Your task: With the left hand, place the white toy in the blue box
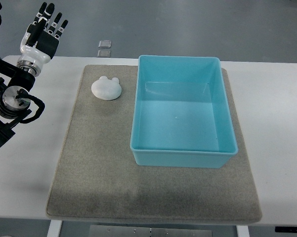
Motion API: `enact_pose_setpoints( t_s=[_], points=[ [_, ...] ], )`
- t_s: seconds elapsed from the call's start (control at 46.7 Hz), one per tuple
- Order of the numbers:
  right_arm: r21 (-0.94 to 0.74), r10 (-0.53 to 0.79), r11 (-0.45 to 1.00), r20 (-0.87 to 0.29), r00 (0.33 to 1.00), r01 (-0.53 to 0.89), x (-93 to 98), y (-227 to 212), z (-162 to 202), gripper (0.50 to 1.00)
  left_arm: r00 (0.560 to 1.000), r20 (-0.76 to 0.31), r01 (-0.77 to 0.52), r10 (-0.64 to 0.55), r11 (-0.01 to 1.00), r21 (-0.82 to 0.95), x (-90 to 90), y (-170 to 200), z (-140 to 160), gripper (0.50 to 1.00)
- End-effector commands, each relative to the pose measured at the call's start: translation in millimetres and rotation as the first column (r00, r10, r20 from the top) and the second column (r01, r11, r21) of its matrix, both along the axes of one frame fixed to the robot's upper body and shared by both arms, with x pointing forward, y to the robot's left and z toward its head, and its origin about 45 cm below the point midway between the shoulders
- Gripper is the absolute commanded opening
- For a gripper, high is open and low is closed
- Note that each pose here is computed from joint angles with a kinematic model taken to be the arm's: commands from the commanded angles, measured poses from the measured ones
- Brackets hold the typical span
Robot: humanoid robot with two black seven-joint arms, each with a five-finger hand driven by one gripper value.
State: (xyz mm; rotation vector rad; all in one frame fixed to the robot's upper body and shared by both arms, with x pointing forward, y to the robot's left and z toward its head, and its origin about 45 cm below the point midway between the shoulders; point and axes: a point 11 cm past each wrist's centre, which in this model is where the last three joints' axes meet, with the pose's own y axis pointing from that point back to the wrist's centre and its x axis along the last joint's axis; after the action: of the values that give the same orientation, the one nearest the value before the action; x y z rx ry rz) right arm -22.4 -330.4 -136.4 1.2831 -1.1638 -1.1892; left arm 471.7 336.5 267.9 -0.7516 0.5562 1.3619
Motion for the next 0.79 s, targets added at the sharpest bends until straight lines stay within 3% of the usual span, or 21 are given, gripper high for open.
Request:
enact_pose_setpoints(
  t_s=[0.0,0.385,0.77],
  points=[
    [0.000,0.000,1.000,0.000,1.000,0.000,0.0,0,0,0.936,1.000,0.010,0.014,-0.014,1.000,-0.010,0.0,-3,-1,0.994],
    [0.000,0.000,1.000,0.000,1.000,0.000,0.0,0,0,0.936,0.998,-0.063,0.017,-0.015,0.999,0.042,-1.2,-11,-18,0.994],
    [0.000,-0.001,1.000,0.000,1.000,0.001,0.0,0,0,0.936,0.999,-0.040,0.032,-0.030,0.999,0.035,0.8,-14,-11,0.994]
  ],
)
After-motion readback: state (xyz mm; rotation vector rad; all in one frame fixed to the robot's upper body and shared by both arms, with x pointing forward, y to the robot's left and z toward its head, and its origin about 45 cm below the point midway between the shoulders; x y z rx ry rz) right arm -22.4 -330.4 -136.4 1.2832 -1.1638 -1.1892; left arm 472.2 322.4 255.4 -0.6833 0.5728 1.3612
